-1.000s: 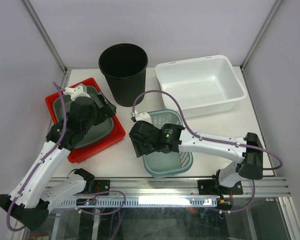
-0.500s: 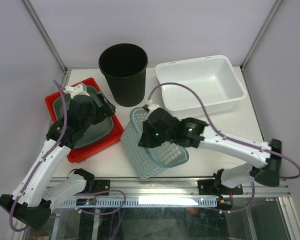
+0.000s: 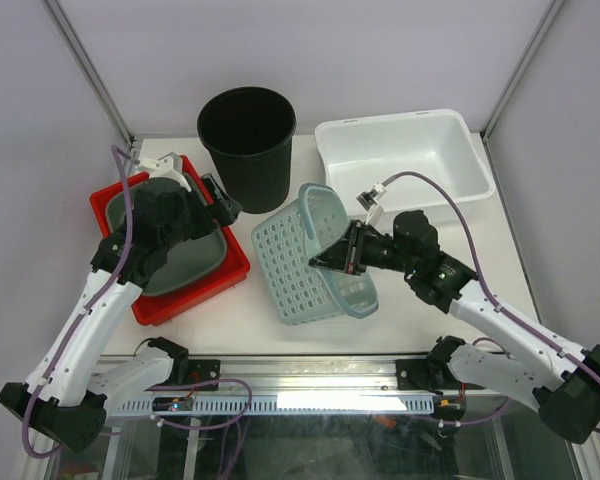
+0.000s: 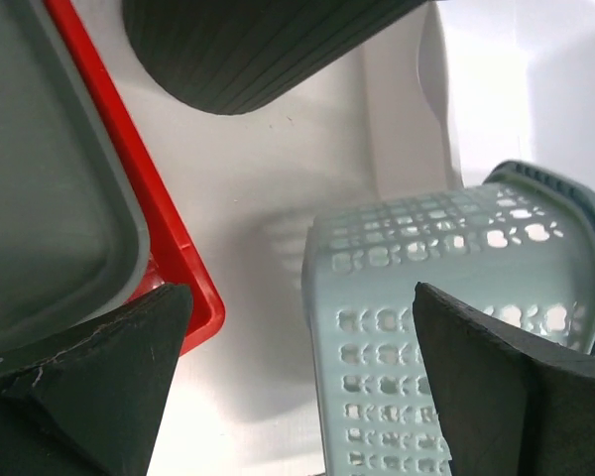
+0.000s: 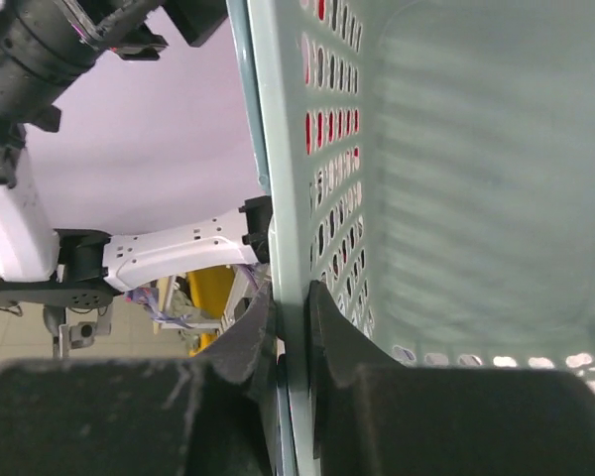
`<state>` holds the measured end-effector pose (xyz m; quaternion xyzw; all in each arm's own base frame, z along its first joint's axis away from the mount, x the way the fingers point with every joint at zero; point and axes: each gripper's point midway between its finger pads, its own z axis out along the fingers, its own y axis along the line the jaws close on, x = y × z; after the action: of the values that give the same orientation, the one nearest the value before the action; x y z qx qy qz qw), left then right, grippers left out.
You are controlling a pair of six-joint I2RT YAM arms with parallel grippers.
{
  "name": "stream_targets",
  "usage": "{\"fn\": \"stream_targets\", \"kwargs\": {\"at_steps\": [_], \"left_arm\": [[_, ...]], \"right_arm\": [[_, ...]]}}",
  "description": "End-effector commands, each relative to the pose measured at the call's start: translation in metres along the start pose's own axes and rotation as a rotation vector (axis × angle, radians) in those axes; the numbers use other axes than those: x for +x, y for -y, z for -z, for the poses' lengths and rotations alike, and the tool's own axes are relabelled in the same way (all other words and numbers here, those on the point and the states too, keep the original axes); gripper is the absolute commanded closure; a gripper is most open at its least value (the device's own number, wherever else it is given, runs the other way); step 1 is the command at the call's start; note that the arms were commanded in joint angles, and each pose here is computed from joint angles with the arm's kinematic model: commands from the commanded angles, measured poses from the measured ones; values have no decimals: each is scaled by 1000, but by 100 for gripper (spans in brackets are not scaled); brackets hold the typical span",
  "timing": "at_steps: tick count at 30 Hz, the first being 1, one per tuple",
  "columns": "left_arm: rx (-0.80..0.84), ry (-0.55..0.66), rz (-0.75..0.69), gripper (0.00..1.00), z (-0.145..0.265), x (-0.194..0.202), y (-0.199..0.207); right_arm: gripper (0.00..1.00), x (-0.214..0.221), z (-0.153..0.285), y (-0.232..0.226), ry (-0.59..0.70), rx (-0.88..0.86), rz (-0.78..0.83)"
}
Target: Turn the large container upside down
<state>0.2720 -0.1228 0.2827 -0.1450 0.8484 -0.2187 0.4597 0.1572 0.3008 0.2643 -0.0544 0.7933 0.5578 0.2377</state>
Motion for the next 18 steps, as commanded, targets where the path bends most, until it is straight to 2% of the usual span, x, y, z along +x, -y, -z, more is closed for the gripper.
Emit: {"fn": "stream_targets", "kwargs": {"at_steps": [1, 6, 11, 16, 17, 18], "left_arm": [[149, -23, -45, 1, -2, -3, 29], [221, -74, -69, 1, -5, 9, 39], [272, -122, -65, 1, -10, 21, 45], [315, -180, -38, 1, -17, 41, 46], [322, -194, -33, 1, -19, 45, 46], [327, -204, -28, 1, -19, 48, 46]], "right_arm": [[100, 6, 5, 31, -10, -37, -176], [100, -2, 14, 63, 84, -26, -180], [100, 12, 21, 107, 79, 92, -280], [100, 26, 31, 125, 51, 181, -361], [82, 30, 33, 123, 26, 192, -411], [55, 28, 35, 132, 43, 241, -363]]}}
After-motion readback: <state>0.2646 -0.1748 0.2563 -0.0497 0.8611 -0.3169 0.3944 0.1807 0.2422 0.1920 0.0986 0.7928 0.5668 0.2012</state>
